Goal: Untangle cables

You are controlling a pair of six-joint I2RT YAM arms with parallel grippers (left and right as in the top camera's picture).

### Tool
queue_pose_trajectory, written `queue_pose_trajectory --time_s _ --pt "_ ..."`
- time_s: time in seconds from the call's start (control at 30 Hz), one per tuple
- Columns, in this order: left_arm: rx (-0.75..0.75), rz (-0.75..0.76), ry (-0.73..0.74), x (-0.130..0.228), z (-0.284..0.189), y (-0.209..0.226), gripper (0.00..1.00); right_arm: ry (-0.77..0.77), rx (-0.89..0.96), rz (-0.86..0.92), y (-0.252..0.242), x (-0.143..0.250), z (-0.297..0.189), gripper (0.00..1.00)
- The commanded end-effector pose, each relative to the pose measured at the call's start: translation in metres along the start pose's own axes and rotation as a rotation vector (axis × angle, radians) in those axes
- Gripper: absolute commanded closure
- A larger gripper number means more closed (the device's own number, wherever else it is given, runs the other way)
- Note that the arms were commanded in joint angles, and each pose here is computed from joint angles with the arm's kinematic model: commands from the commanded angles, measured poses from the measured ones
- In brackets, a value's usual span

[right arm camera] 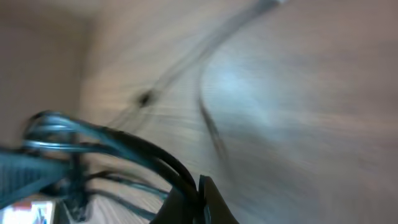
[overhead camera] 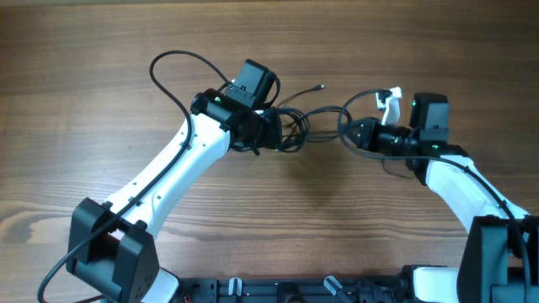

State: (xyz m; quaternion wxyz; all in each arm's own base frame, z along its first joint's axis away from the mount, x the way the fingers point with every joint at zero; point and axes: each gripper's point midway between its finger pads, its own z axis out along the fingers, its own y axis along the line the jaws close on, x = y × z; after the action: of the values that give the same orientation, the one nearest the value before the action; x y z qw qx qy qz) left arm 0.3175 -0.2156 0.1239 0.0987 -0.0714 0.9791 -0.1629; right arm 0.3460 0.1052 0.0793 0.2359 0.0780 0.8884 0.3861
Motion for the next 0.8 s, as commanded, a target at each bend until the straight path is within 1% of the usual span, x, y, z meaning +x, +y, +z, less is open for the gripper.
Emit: queue_pose_trajectory --time_s 0.0,0.03,0.07,0.17,0.23,0.3,0.33,0.37,0.4,0.43,0.53,0.57,0.6,0.63,0.7,0.77 --pt "-0.145 -0.084 -0.082 -0.019 -0.006 0.039 0.96 -0.261 0.593 0.349 -0.116 -0.022 -0.044 0.93" --pt "-0.144 -0.083 -0.083 -0.019 -0.006 0.038 0.96 -0.262 0.609 0.368 -0.119 -0.02 -0.046 0.93" --pt "-0.142 -0.094 -0.085 -0.019 -0.006 0.038 0.96 -0.255 0.615 0.38 -0.12 -0.017 -0.047 0.91" --pt "-0.126 -0.107 -0.097 -0.022 -0.005 0.035 0.96 -0.263 0.604 0.42 -0.119 -0.016 -0.046 0.69" --pt "-0.117 -0.103 -0.102 -0.023 -0.005 0.032 0.96 -0.245 0.554 0.38 -0.111 -0.019 -0.041 0.55" --pt "-0.108 -0.101 -0.103 -0.024 -0.005 0.03 0.96 -0.182 0.399 0.216 -0.084 -0.025 -0.027 0.47" --pt "-0.099 -0.093 -0.1 -0.023 -0.005 0.028 0.96 -0.158 0.323 0.142 -0.07 -0.026 -0.022 0.46" --pt "-0.069 -0.07 -0.088 -0.022 -0.004 0.022 0.96 -0.11 0.164 -0.007 -0.04 -0.025 -0.013 0.41" --pt "-0.029 -0.027 -0.075 -0.022 -0.004 0.014 0.96 -0.08 0.054 -0.11 -0.018 -0.022 -0.009 0.37" --pt "0.021 0.031 -0.058 -0.02 -0.003 0.004 0.96 -0.062 -0.018 -0.187 -0.002 -0.018 -0.006 0.34" --pt "0.139 0.182 -0.014 -0.012 -0.005 -0.018 0.96 -0.024 -0.065 -0.371 0.019 -0.005 0.007 0.18" --pt "0.164 0.23 -0.001 -0.008 -0.006 -0.022 0.96 -0.006 -0.084 -0.467 0.028 0.002 0.013 0.17" --pt "0.198 0.317 0.02 -0.002 -0.006 -0.026 0.96 0.006 -0.103 -0.56 0.037 0.008 0.018 0.19" --pt "0.202 0.354 0.025 0.0 -0.007 -0.027 0.96 0.008 -0.11 -0.631 0.042 0.011 0.021 0.24" --pt "0.19 0.449 0.043 0.007 -0.006 -0.023 0.96 0.002 -0.112 -0.709 0.049 0.013 0.026 0.26" --pt "0.178 0.495 0.059 0.011 -0.006 -0.019 0.96 -0.012 -0.121 -0.727 0.053 0.011 0.027 0.27"
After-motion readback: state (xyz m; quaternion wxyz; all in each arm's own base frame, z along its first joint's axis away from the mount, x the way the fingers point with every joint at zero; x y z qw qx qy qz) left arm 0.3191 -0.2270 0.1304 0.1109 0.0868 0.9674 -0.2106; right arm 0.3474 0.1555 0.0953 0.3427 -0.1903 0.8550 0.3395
